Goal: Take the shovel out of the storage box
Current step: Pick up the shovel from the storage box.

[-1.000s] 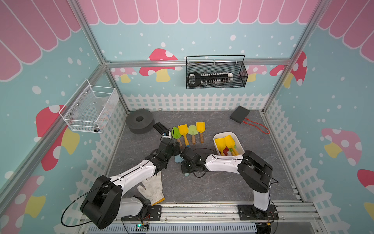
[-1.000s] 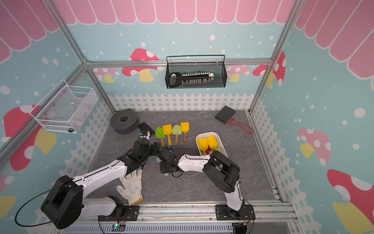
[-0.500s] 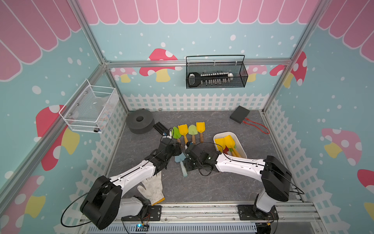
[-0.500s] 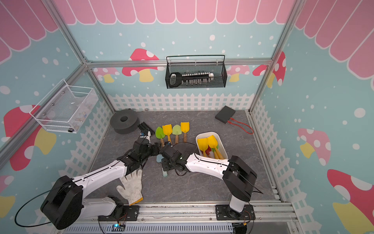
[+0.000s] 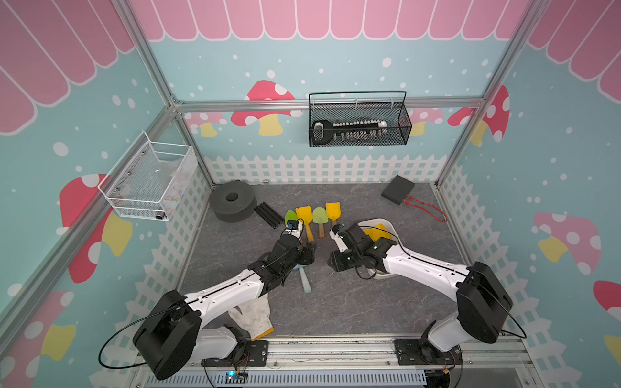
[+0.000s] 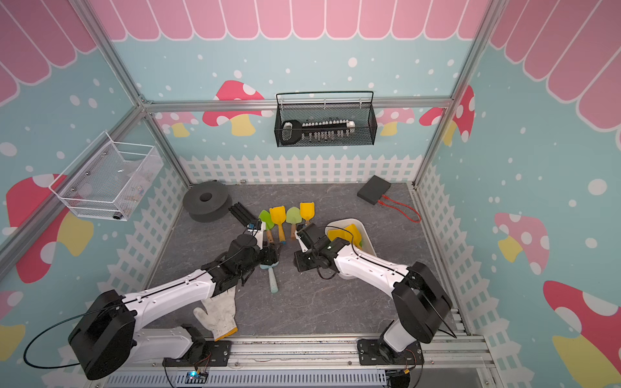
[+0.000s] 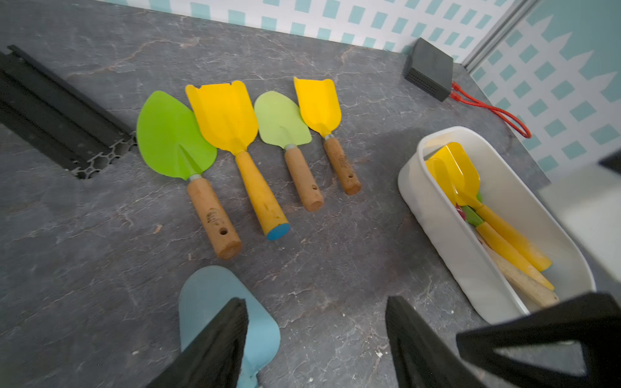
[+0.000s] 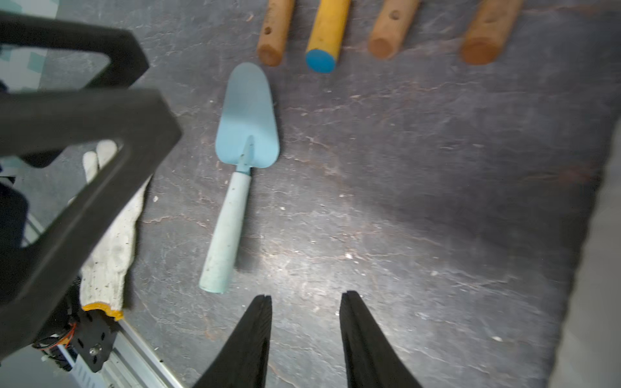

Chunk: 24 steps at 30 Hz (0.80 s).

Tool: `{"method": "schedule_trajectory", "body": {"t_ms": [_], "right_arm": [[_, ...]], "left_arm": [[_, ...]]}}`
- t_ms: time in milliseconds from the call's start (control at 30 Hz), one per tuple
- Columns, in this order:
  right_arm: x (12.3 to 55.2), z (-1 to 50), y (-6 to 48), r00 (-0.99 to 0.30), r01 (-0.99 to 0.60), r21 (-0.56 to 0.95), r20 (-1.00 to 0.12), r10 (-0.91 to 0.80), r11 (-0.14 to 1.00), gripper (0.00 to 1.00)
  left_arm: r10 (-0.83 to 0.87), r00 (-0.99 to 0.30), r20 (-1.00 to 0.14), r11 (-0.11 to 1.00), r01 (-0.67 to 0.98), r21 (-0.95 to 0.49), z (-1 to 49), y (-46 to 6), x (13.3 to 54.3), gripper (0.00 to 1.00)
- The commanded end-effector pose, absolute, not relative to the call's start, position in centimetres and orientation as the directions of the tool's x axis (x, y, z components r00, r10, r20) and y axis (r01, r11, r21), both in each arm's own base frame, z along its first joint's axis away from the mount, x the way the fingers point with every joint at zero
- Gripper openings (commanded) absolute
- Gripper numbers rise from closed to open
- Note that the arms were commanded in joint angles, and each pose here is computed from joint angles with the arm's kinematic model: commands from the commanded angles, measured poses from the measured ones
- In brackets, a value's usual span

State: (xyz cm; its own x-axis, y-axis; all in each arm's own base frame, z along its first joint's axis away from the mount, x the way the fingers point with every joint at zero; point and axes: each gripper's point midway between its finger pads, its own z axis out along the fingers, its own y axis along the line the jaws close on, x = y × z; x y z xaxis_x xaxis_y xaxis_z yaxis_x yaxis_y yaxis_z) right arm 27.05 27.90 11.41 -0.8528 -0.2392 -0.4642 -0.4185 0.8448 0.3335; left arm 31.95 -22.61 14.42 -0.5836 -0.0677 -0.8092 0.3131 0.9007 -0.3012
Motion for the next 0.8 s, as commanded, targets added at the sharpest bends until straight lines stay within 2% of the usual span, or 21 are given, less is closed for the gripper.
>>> {"method": "schedule_trajectory", "body": {"t_ms": [0, 133, 400, 467, 567, 767], "right_arm": [[26.5, 12.0, 25.4, -0.841, -0.455, 0.308, -0.458, -0.289, 0.836, 0.4], [26.7, 11.8, 21.9, -0.856, -0.419, 0.257, -0.433, -0.284, 0.871, 0.35], [28.0, 10.9, 16.2, -0.901, -0.3, 0.185, -0.376, -0.215, 0.936, 0.38], [28.8, 10.6, 15.4, -0.913, -0.27, 0.187, -0.363, -0.189, 0.944, 0.37], [30.4, 10.3, 14.3, -0.924, -0.236, 0.199, -0.348, -0.157, 0.951, 0.28], [33.8, 8.7, 13.0, -0.936, -0.194, 0.202, -0.33, -0.119, 0.96, 0.27]], "left_arm": [[-0.04, -0.549, -0.835, 0.854, 0.414, -0.314, 15.8, -24.9, 31.6, 0.69], [-0.035, -0.551, -0.834, 0.822, 0.459, -0.337, 16.0, -26.0, 31.1, 0.69], [0.009, -0.544, -0.839, 0.752, 0.556, -0.352, 16.1, -28.5, 30.0, 0.69], [0.028, -0.538, -0.842, 0.742, 0.576, -0.343, 15.9, -29.1, 29.7, 0.69], [0.048, -0.539, -0.841, 0.734, 0.59, -0.336, 15.7, -29.7, 29.5, 0.69], [0.051, -0.536, -0.843, 0.744, 0.583, -0.326, 15.5, -29.5, 29.7, 0.69]]}}
